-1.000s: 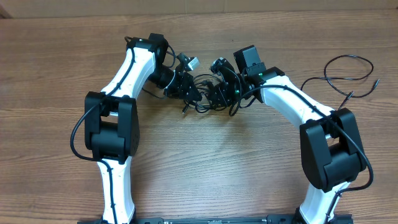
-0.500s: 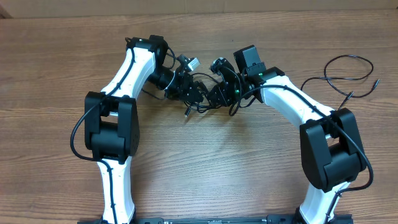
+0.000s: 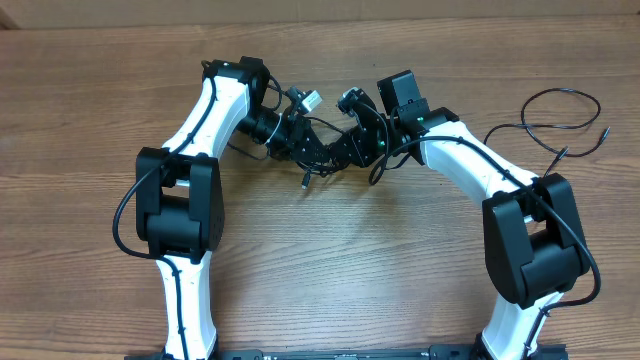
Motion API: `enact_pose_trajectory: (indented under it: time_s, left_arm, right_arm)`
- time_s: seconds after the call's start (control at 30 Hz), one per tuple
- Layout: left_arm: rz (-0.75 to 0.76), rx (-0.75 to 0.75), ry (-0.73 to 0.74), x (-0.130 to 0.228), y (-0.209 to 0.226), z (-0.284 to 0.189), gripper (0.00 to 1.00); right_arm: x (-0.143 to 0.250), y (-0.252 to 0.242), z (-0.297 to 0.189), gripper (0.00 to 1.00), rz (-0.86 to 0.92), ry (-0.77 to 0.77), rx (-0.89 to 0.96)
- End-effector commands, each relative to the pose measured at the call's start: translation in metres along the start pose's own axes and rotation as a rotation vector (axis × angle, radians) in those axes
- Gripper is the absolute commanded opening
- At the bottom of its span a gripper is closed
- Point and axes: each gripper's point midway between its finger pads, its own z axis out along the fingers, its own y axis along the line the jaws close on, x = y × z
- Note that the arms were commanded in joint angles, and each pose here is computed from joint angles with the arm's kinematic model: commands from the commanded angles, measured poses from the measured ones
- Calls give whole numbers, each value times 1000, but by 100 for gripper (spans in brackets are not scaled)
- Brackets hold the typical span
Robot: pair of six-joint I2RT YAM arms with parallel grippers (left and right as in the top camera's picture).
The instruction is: Untangle cables
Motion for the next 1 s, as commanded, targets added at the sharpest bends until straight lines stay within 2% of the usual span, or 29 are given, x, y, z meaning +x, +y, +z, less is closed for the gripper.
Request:
enact_pose_trajectory:
  time_s: [0.0, 0.1, 0.23, 0.53, 0.73, 0.9, 0.97]
  left_arm:
    - [20, 47, -1, 1, -5, 3, 4]
    - [20, 46, -1, 1, -5, 3, 4]
    - [21, 44, -1, 1, -5, 3, 4]
    - [16, -72, 44, 9, 15, 3, 5]
    - [16, -167, 77, 14, 31, 1, 4]
    - [18, -256, 107, 19, 47, -2, 4]
    - [22, -259, 105, 18, 48, -2, 4]
  right_arm:
    - [-18, 9, -11, 28, 22, -62, -23]
    - [-22, 6, -10, 26, 75, -79, -17]
    - [-24, -10, -9, 17, 177, -91, 70]
    - [-41, -21, -13, 18, 284, -170, 117]
    - [-39, -43, -17, 18, 379, -192, 235]
    - [-34, -48, -19, 23, 406, -180, 251]
    - [-30, -49, -19, 35, 414, -165, 255]
